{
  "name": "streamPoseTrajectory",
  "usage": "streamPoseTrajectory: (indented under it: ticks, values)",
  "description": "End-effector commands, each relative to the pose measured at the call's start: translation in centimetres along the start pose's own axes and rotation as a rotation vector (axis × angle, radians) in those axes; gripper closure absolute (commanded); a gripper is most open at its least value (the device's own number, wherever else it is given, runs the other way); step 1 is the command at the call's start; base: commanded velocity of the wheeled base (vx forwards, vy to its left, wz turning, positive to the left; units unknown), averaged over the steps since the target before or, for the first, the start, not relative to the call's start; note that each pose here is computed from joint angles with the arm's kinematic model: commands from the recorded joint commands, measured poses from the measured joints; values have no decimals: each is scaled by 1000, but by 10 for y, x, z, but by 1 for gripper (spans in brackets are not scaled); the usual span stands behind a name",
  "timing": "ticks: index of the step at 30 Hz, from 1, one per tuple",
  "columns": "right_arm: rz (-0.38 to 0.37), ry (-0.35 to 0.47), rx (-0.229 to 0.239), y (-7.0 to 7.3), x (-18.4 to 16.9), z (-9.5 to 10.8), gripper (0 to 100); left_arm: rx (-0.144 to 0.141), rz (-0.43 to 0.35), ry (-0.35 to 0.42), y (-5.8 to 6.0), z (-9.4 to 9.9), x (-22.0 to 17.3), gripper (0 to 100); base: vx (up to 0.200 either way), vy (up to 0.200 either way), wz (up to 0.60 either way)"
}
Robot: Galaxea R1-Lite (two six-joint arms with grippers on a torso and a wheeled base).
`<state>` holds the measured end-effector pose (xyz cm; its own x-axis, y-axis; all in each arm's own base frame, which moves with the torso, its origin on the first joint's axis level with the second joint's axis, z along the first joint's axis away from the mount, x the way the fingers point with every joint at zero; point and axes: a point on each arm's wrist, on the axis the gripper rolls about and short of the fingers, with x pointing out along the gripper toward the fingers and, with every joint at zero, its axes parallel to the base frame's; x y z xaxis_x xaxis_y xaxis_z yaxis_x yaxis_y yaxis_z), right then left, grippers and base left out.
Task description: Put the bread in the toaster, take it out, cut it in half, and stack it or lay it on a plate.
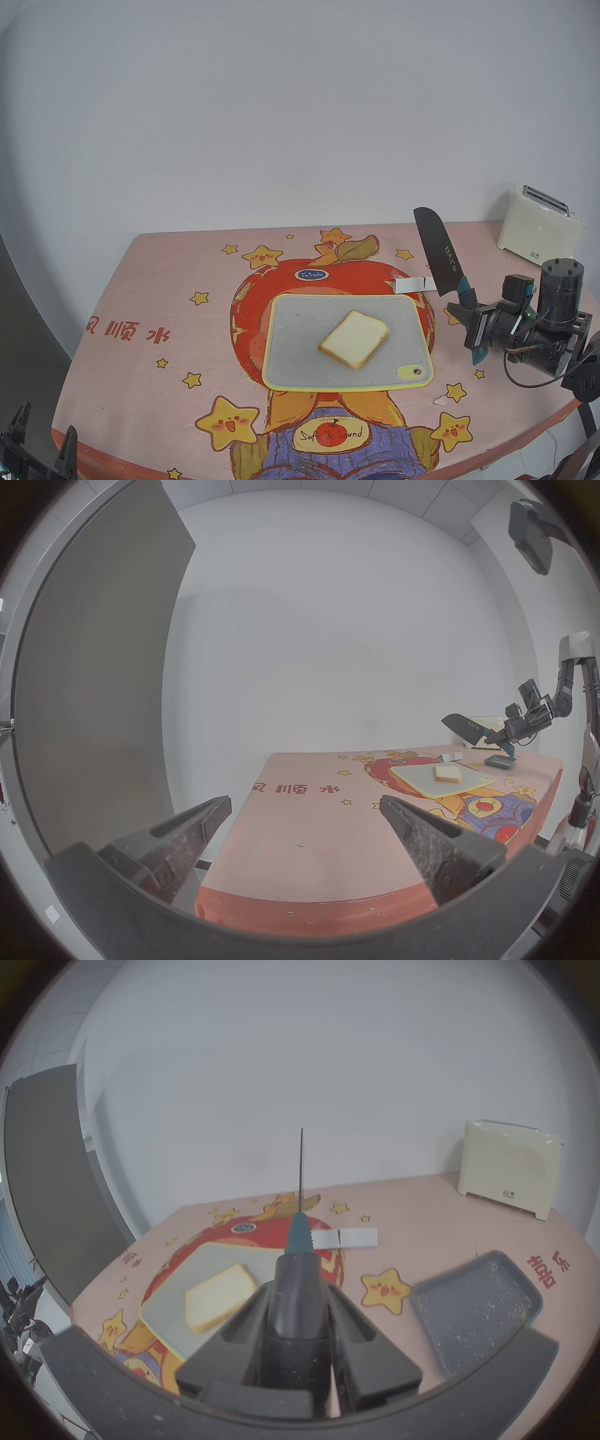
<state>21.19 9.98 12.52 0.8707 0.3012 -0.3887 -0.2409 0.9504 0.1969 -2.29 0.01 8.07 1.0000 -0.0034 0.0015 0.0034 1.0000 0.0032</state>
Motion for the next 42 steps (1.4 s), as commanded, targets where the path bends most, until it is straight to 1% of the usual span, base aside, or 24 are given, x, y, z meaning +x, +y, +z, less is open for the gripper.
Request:
streamPoseTrajectory:
  ticks: [1, 2, 4, 8, 9, 11, 12, 13, 14, 16, 18, 23, 24, 26, 27, 29, 32, 35, 37, 42]
  values:
    - [-6, -1, 1, -1, -2, -4, 100, -2, 2, 6, 0, -5, 0, 0, 0, 0, 0]
    - [-11, 11, -2, -2, -2, -8, 100, -2, -1, 6, 0, -5, 0, 0, 0, 0, 0]
    - [-12, 13, -5, -3, -3, -9, 100, 0, -1, 5, 0, -5, 0, 0, 0, 0, 0]
    - [13, -30, -20, -1, -4, -6, 100, -2, -1, 6, 0, -5, 0, 0, 0, 0, 0]
    - [19, -50, -36, 1, -4, -3, 100, -2, -1, 6, 0, -5, 0, 0, 0, 0, 0]
    - [39, -87, -30, 4, -3, 2, 100, -2, 0, 6, 0, -5, 0, 0, 0, 0, 0]
    - [59, -113, -31, 9, -4, 6, 100, 0, 2, 6, 0, -5, 0, 0, 0, 0, 0]
    - [62, -116, -31, 9, -4, 6, 100, 0, 2, 6, 0, -5, 0, 0, 0, 0, 0]
    - [77, -147, -31, 13, -2, 12, 100, 0, 0, 6, 0, -5, 0, 0, 0, 0, 0]
    - [87, -168, -31, 16, 2, 17, 100, -2, 0, 6, 0, -5, 0, 0, 0, 0, 0]
    - [98, -211, -19, 18, 3, 24, 100, 0, 2, 6, 0, -5, 0, 0, 0, 0, 0]
    - [111, -275, -11, 19, 1, 31, 100, -2, 0, 6, 0, -5, 0, 0, 0, 0, 0]
    - [111, -275, -11, 19, 1, 31, 100, -2, 2, 6, 0, -5, 0, 0, 0, 0, 0]
    - [126, -243, -24, 17, -4, 22, 100, -2, 3, 6, 0, -5, 0, 0, 0, 0, 0]
    - [139, -241, -30, 17, -5, 22, 100, -2, 3, 6, 0, -5, 0, 0, 0, 0, 0]
    - [158, -243, -38, 17, -3, 25, 100, -2, 3, 6, 0, -5, 0, 0, 0, 0, 0]
    - [218, -227, -60, 19, 0, 27, 100, -2, 3, 6, 0, -5, 0, 0, 0, 0, 0]
    - [231, -228, -62, 22, 3, 34, 100, -3, 3, 6, 0, -5, 0, 0, 0, 0, 0]
    - [235, -230, -58, 26, 6, 43, 100, -2, 3, 6, 0, -5, 0, 0, 0, 0, 0]
    - [229, -194, -60, 31, 9, 58, 100, -3, 3, 6, 0, -5, 0, 0, 0, 0, 0]
